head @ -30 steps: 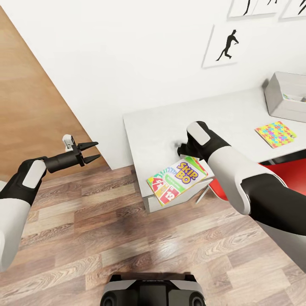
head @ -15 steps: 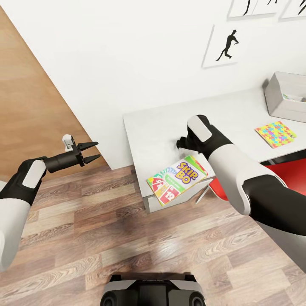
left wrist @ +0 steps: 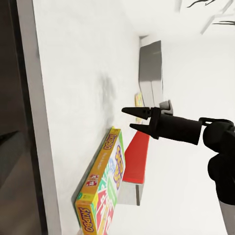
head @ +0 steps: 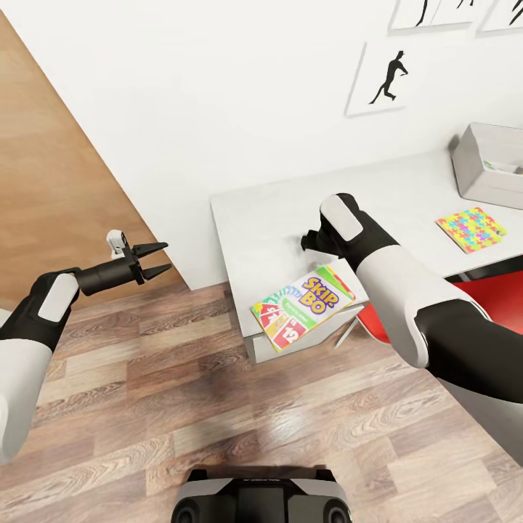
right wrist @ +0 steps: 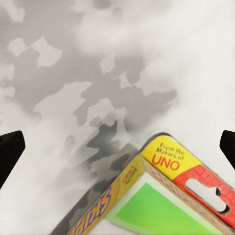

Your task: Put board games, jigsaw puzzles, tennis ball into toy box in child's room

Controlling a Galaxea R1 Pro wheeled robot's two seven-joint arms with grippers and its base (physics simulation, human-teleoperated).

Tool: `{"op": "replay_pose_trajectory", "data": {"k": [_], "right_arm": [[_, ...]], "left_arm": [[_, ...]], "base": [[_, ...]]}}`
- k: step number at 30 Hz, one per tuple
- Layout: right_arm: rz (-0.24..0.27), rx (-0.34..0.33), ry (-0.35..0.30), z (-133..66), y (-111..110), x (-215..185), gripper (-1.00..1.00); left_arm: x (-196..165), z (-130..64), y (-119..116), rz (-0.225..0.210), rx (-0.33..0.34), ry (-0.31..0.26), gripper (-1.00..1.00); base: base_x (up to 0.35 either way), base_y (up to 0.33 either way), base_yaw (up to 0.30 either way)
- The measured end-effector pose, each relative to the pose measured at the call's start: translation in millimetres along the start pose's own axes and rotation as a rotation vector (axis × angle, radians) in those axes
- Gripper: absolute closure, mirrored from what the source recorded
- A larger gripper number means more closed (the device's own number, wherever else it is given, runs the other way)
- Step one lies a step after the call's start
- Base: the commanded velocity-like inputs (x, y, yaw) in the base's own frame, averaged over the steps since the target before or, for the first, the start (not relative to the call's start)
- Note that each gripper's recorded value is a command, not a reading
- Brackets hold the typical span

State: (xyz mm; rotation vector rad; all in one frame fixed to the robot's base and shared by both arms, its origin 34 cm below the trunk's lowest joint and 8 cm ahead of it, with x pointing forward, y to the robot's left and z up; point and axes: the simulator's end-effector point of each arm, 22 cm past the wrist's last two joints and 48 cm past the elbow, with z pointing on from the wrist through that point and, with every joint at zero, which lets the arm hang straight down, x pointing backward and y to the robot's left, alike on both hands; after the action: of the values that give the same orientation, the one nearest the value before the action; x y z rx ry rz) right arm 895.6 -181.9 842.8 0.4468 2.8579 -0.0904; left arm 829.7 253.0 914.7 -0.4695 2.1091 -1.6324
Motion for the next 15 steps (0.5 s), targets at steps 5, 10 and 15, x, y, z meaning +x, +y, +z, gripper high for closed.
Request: {"op": "replay_pose_trajectory", "data": {"k": [5,10,15], "right_arm": [[0.001,-0.005,-0.008,-1.8,1.4,-2.3,-1.00],[0.005,-0.029,-0.056,-14.7,8.9,-17.3,-1.00],[0.005,-0.088,-0.155,-44.9,24.6,-45.2,-1.00]], "left_arm": [[0.0,0.0,0.0,0.000,0.000,0.000,-1.00],[-0.1,-0.1,-0.3,0.000,0.000,0.000,-1.00],[-0.4,-0.5,-0.2,0.000,0.000,-0.002,-1.00]], "base": [[0.000,0.000,0.000],[0.000,0.000,0.000],[0.000,0.000,0.000]]}}
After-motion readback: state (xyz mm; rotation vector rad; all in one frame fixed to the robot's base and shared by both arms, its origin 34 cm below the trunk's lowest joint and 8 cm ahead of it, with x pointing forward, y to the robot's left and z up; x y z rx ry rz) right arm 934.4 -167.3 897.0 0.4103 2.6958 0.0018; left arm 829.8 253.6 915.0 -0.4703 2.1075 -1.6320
